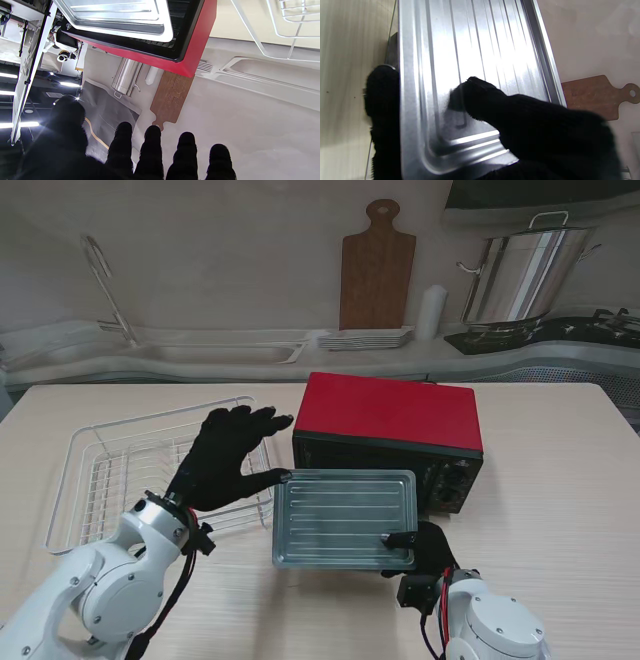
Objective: Slide the trays into the oven
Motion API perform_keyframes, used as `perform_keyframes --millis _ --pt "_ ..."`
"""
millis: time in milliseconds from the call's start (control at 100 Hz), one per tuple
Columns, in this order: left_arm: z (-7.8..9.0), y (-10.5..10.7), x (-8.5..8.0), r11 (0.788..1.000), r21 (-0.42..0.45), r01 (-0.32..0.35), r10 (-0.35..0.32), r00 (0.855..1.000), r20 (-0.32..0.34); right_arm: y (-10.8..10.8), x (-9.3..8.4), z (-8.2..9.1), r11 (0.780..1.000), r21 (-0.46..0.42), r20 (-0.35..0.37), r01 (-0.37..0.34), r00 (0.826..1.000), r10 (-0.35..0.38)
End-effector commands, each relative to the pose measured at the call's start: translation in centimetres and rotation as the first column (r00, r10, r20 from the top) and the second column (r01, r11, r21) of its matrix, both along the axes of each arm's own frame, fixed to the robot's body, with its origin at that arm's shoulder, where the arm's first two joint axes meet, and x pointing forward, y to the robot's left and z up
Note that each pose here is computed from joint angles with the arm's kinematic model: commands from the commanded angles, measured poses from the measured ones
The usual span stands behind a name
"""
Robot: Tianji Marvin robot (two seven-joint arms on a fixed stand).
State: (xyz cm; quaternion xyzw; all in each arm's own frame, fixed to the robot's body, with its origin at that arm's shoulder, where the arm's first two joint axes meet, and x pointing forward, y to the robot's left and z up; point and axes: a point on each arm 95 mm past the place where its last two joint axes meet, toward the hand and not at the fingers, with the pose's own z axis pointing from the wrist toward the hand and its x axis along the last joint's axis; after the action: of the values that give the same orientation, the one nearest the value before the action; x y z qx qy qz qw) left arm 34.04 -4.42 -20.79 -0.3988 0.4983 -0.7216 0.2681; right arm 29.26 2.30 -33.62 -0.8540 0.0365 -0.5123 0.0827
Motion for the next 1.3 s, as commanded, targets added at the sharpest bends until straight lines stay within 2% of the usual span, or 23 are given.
perform_keyframes --millis 0,130,330,560,710,930,1290 --pt "-0.3 -0.4 -0.2 1.000 -0.001 0.008 -0.008 1.000 -0.010 0.3 0.1 0.1 1.000 0.020 -0.012 -0.001 1.000 0.002" --pt "-1.1 -0.7 0.1 0.999 0.014 0.031 -0.030 0.999 -0.017 0.0 0.4 -0.2 0.999 0.026 -0.072 0.033 0.997 -0.031" --pt "-2.3 -0.4 0.9 0.997 0.061 0.037 -0.040 0.998 0.046 -0.9 1.0 -0.5 0.999 0.009 -0.135 0.054 0.989 -0.052" --pt "-3.7 -0.6 1.4 0.993 0.083 0.084 -0.080 0.996 -0.041 -1.8 2.1 -0.7 0.997 -0.007 -0.177 0.071 0.982 -0.071" --pt "-4.4 -0.9 1.7 0.993 0.082 0.085 -0.080 0.995 -0.066 -2.0 2.7 -0.8 0.996 0.008 -0.203 0.085 0.976 -0.082" --pt "-4.5 -1.0 1.6 0.995 0.063 0.073 -0.069 0.996 -0.052 -2.0 3.1 -1.0 0.996 0.026 -0.247 0.088 0.966 -0.079" --pt "-3.4 -1.0 1.1 0.996 0.045 0.076 -0.074 0.997 -0.036 -1.4 2.8 -1.6 0.991 0.075 -0.306 0.110 0.949 -0.082"
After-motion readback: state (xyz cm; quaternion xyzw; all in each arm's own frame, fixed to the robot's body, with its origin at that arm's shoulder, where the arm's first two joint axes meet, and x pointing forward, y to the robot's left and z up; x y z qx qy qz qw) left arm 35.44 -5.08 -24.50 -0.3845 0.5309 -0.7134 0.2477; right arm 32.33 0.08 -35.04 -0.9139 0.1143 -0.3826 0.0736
